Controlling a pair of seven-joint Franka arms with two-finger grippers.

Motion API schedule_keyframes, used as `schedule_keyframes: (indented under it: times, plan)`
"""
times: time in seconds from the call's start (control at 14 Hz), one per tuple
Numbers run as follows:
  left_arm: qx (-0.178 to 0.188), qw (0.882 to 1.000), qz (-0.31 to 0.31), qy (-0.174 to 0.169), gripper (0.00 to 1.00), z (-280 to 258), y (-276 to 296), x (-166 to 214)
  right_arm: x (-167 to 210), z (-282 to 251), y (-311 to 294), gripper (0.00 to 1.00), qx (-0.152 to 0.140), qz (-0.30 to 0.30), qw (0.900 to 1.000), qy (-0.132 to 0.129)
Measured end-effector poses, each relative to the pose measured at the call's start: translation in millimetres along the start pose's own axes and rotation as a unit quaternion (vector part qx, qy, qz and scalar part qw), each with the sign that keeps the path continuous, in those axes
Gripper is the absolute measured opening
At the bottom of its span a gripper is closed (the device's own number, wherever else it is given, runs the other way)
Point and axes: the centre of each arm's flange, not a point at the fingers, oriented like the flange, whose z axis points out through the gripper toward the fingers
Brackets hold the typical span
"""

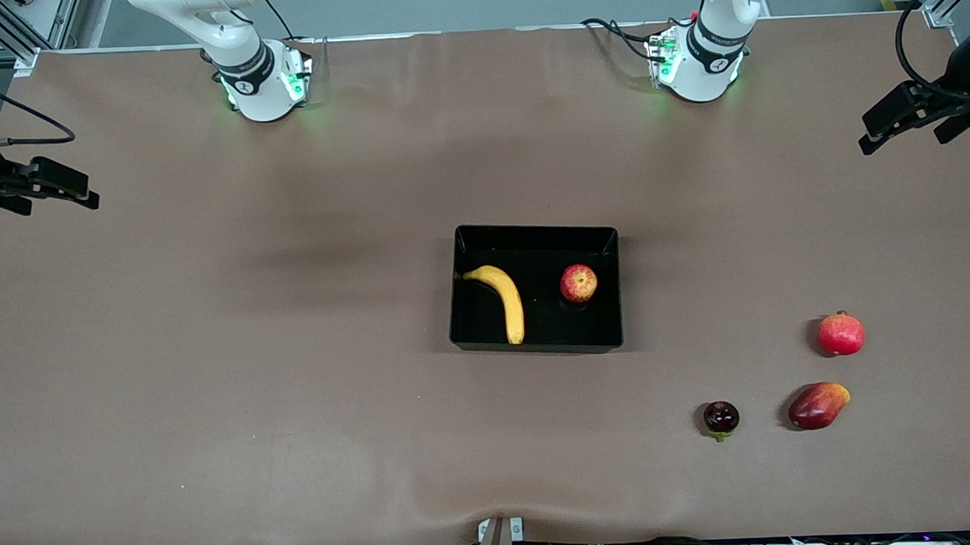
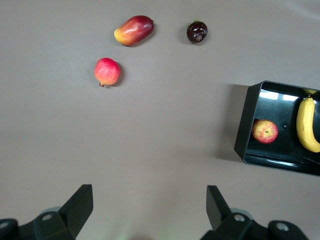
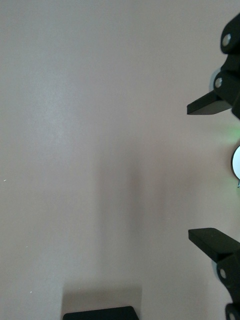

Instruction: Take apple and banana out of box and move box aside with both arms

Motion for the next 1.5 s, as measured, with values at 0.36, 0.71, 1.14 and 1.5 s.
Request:
schedule_keyframes:
  times: [0.36,0.71,1.14,1.5]
  plan:
    - [0.000,1.000,0.000,-0.001,1.00,0,0,0,0,0,0,1.00,0.000,0.000,1.000,0.000]
    - [0.002,1.000,0.002,-0.014,1.00,14,3,8,3,0,-33,1.00,0.001,-0.030,1.000,0.006]
    - [0.000,0.999,0.004,-0.039,1.00,86,80,41,25,28,-129,1.00,0.007,-0.102,0.995,0.016]
    - [-0.015,0.999,-0.020,-0.040,1.00,143,167,50,61,95,-203,1.00,0.071,-0.067,0.995,0.005]
